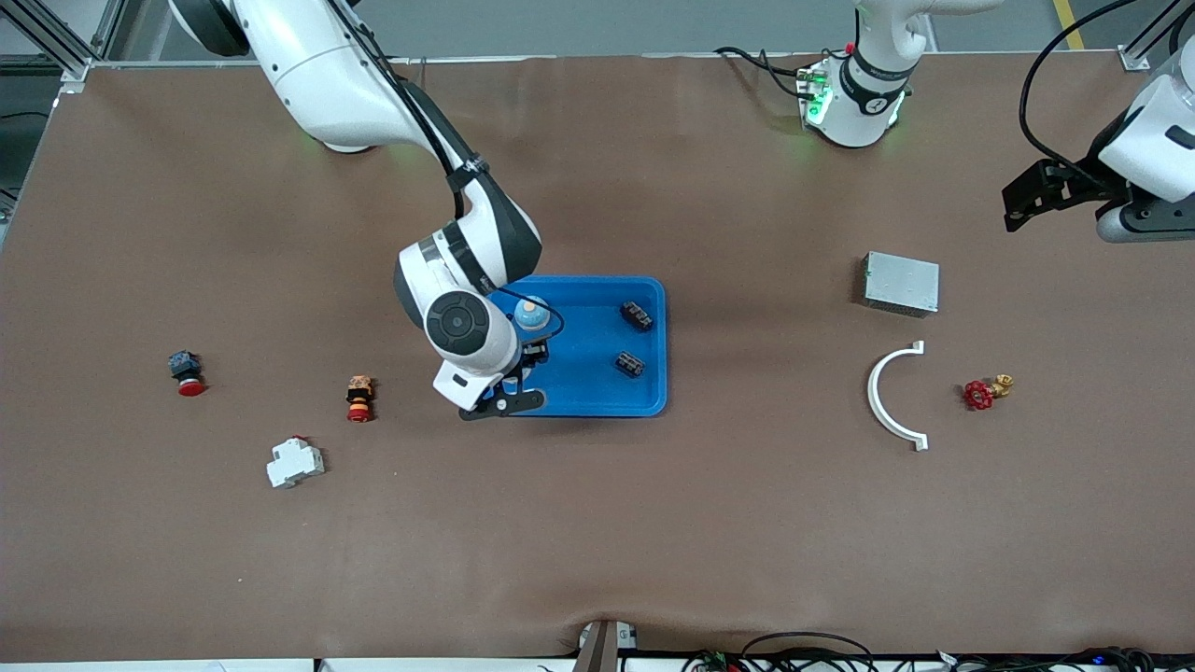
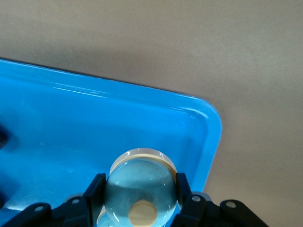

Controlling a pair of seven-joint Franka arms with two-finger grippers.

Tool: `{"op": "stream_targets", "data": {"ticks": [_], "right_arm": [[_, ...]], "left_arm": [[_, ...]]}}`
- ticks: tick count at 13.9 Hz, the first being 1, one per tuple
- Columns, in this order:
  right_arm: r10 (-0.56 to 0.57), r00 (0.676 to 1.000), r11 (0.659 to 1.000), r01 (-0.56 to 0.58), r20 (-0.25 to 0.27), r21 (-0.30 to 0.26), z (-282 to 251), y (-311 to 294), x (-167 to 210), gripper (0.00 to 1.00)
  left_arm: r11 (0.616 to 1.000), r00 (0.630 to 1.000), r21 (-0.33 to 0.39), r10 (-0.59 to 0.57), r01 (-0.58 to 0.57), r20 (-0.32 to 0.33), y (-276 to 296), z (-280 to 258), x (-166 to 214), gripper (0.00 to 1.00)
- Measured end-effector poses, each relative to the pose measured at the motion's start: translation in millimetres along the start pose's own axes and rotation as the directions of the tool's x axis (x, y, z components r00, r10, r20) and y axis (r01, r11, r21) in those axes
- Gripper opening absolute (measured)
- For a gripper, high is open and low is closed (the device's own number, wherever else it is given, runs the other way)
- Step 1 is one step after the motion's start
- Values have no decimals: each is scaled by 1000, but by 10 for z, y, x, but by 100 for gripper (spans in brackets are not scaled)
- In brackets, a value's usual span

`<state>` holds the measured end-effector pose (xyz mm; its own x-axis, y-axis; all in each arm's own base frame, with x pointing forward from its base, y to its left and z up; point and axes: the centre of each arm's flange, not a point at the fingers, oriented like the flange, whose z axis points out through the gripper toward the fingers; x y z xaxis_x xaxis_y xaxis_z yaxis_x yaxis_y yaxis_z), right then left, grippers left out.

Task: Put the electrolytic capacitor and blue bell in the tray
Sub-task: 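Carry the held bell over the tray with the right gripper, then lower the bell into the tray and open the right gripper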

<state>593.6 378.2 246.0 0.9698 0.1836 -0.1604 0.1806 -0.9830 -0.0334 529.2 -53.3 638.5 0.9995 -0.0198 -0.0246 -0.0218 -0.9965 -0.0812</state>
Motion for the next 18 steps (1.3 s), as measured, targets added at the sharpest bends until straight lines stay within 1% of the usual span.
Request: {"op": "stream_targets", "data": {"ticks": [5, 15, 16, 18], "right_arm": [[-16, 1000, 1000, 16, 18, -17, 294, -140, -35, 64], [-11, 1000, 999, 11, 17, -43, 406, -77, -5, 65], [-9, 1000, 999, 10, 16, -45, 407, -66, -1, 69], [-7, 1000, 999, 8, 15, -47, 404, -48, 6, 89]], "left_arm": [[1000, 1000, 0, 1, -1, 0, 5, 2, 0, 100], [1000, 1000, 0, 1, -1, -3, 8, -13, -1, 100], [1000, 1000, 0, 1, -1, -3, 8, -13, -1, 100], [1000, 1000, -1, 1, -1, -3, 8, -13, -1, 100]]}}
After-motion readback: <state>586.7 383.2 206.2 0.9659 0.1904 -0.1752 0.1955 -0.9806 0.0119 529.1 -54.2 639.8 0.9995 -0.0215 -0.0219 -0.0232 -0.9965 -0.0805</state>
